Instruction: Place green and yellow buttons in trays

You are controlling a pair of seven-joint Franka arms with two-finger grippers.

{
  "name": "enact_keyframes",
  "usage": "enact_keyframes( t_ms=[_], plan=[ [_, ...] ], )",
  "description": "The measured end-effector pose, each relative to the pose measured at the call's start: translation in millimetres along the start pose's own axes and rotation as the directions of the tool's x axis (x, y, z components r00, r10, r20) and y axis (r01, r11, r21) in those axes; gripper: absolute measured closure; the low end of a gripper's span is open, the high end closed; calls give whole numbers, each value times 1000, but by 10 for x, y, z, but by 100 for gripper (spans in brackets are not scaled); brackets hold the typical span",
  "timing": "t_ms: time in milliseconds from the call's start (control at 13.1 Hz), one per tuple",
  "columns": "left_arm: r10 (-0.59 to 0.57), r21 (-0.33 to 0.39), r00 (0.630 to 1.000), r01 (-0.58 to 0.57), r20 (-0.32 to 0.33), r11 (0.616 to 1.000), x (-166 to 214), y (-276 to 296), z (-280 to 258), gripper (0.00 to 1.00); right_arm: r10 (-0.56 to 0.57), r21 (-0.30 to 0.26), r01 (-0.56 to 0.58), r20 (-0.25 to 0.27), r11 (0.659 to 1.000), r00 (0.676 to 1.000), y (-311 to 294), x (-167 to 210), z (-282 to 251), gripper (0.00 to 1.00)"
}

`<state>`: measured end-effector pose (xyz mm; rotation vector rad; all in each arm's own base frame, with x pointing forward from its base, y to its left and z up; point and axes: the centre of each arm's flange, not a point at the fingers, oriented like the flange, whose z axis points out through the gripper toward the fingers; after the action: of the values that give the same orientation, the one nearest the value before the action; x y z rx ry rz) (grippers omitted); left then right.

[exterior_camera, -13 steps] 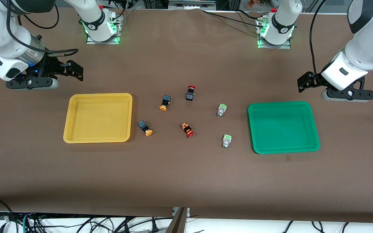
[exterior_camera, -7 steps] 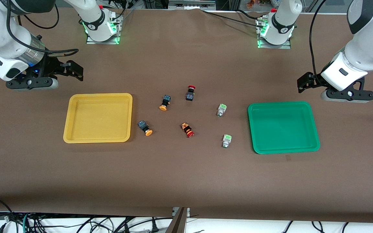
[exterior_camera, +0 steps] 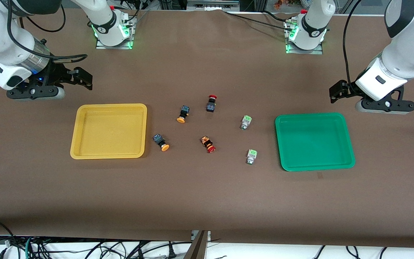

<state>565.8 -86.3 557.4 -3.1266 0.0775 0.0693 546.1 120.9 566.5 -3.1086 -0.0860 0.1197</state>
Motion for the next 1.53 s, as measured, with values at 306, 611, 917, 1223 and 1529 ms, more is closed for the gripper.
enact_keyframes(
  t_ms=[306, 611, 917, 1223, 1529],
  plan=[
    [0, 0, 1000, 0, 0, 1000, 0, 1, 0, 0, 0, 0, 0, 2, 1000, 1000, -2, 5, 12, 0],
    [36, 2, 999, -36, 32, 999, 26, 181, 141, 0, -28, -5, 28, 34, 1000, 999, -148, 51, 186, 0],
    [144, 1, 982, -145, 122, 989, 483, 914, 981, 0, -157, -14, 159, 76, 987, 985, -891, 331, 1046, 0],
    [217, -21, 975, -217, 43, 976, 1191, 1695, 2080, 0, -255, -15, 256, 22, 967, 967, -1606, 727, 2591, 0],
    [230, -37, 973, -231, -33, 972, 1396, 1858, 3026, 0, -369, -16, 369, -19, 929, 929, -1745, 859, 3427, 0]
  ],
)
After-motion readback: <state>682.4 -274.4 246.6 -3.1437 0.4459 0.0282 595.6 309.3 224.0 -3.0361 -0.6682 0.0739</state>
